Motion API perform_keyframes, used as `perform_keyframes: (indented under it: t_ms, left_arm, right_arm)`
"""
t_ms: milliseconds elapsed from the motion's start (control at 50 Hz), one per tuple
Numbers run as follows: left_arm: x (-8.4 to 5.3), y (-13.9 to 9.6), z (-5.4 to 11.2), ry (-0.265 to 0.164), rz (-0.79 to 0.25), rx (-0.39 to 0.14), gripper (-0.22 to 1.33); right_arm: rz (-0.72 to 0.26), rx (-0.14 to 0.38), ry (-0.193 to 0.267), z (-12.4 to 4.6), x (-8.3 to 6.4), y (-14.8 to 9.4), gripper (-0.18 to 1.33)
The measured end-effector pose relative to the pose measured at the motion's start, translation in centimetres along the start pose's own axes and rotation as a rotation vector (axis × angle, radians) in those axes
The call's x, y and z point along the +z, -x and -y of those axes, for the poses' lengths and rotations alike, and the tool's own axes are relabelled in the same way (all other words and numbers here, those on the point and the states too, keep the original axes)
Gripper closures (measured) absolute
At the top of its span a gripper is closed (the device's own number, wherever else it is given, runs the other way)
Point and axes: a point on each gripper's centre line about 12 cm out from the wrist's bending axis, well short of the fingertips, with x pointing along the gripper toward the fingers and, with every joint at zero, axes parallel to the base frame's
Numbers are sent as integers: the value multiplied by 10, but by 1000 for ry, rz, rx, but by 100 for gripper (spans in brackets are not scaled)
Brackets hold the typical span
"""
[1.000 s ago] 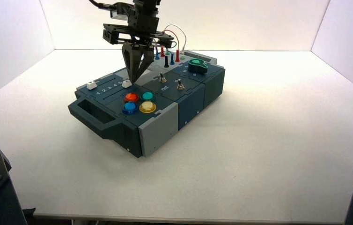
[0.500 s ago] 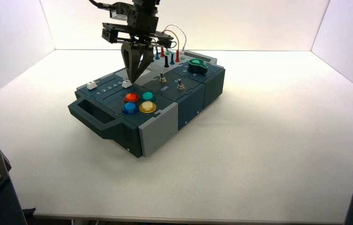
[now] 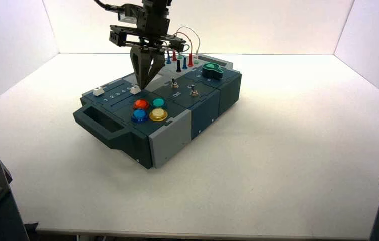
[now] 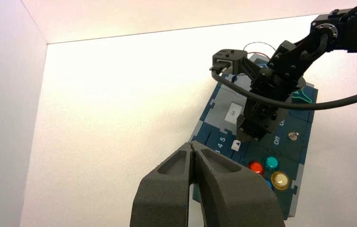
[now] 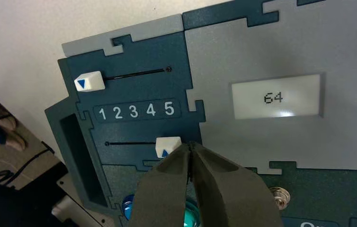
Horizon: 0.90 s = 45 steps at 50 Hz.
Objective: Move the bottom slider to position 2.
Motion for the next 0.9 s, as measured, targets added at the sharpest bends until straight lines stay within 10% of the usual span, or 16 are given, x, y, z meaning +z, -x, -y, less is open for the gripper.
perform_keyframes:
  t_ms: [900]
  left_arm:
    - [1, -3, -1, -7, -2, 2, 128]
  right_arm:
    - [-18, 36, -7, -8, 5, -3, 129]
